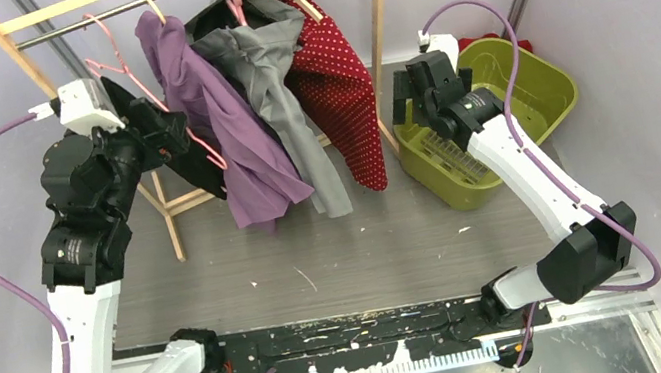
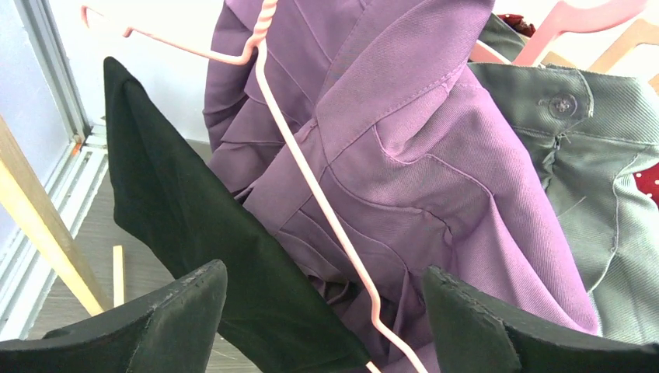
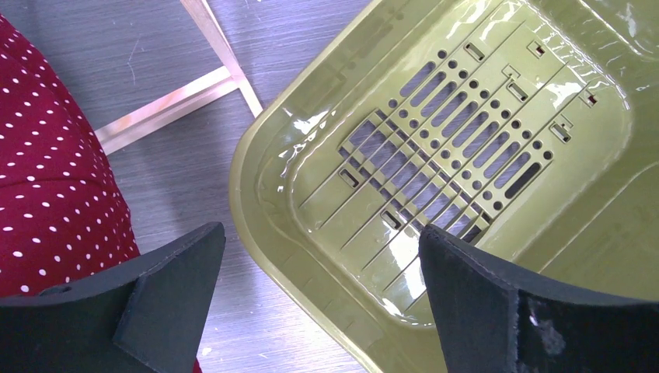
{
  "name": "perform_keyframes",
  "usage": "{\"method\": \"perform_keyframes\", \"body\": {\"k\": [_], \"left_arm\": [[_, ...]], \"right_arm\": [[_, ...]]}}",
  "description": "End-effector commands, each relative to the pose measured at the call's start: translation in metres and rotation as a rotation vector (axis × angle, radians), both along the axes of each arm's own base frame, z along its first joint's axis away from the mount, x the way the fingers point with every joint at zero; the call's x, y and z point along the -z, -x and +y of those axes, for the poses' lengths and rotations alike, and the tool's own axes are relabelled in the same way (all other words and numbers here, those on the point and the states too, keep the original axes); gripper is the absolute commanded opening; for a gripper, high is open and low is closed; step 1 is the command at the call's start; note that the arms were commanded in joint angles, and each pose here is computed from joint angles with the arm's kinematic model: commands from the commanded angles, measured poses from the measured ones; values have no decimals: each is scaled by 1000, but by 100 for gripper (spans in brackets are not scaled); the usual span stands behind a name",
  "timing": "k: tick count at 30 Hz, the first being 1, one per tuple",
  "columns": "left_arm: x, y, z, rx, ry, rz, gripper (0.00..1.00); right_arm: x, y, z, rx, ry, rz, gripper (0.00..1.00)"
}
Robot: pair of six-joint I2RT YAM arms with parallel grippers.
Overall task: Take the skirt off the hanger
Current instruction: Pick up the hanger from the clothesline.
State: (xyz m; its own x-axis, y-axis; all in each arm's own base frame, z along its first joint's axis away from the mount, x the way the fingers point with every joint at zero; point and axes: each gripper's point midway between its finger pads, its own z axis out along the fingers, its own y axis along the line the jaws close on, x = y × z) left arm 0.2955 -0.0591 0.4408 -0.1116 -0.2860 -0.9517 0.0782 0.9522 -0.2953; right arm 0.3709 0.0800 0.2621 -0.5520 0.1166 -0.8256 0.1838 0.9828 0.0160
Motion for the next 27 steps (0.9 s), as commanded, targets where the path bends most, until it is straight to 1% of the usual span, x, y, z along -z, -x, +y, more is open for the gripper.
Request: {"method": "perform_keyframes", "body": {"k": [1,6,12,14,17,19,27], "left_arm": [[-35,8,6,-26,35,-124,97],[-40,6,7,-33,32,-125,100],[-53,2,6,-48,96,-137,100],[-47,-7,5,-57,106,-117,96],[-40,-19,3,-75,128,-81,85],[-32,-26,6,-105,131,-57,81],[-3,-51,22,-234,124,9,77]], "right_arm": [[-24,-6,-2,29,-2,-66,100],[-26,-6,2,-28,15,-60,100],[-23,-5,10,-79,2,-52,100],[-23,-5,12,-93,-3,-52,100],[-23,-6,17,-125,-4,-50,100],[-24,-6,20,-140,-10,-50,100],[-17,-5,32,-222,-15,-18,100]]}}
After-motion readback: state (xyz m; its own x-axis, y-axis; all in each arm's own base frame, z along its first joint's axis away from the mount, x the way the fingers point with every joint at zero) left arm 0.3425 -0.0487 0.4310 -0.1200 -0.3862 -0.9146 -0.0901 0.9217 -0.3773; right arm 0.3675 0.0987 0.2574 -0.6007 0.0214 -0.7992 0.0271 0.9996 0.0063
